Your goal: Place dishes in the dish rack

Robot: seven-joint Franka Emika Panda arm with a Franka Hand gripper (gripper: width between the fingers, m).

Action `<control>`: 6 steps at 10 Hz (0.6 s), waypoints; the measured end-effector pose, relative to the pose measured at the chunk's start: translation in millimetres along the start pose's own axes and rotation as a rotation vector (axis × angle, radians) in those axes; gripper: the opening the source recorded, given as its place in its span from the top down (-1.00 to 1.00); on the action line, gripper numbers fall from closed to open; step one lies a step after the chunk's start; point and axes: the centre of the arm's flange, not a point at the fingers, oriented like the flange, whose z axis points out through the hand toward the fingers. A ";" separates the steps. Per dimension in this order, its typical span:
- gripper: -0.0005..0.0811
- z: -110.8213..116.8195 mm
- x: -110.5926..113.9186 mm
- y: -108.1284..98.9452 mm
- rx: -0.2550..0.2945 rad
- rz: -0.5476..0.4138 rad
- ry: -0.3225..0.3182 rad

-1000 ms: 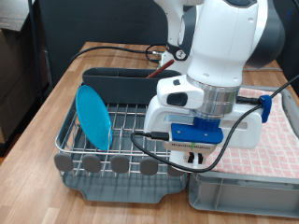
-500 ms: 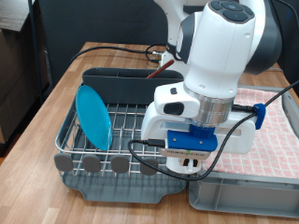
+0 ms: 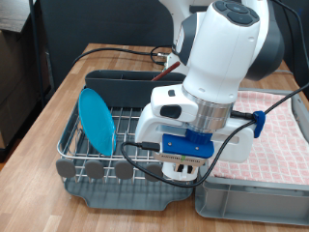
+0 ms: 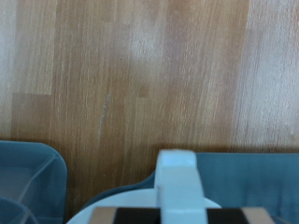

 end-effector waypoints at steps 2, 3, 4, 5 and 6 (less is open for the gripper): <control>0.81 3.1 1.8 -0.5 0.004 0.001 -0.005; 0.81 4.8 1.4 -1.1 0.006 0.004 -0.010; 0.81 7.2 0.5 -1.6 0.007 0.006 -0.015; 0.81 9.9 -0.2 -1.8 0.007 0.008 -0.019; 0.81 12.6 -0.4 -2.4 0.009 0.009 -0.018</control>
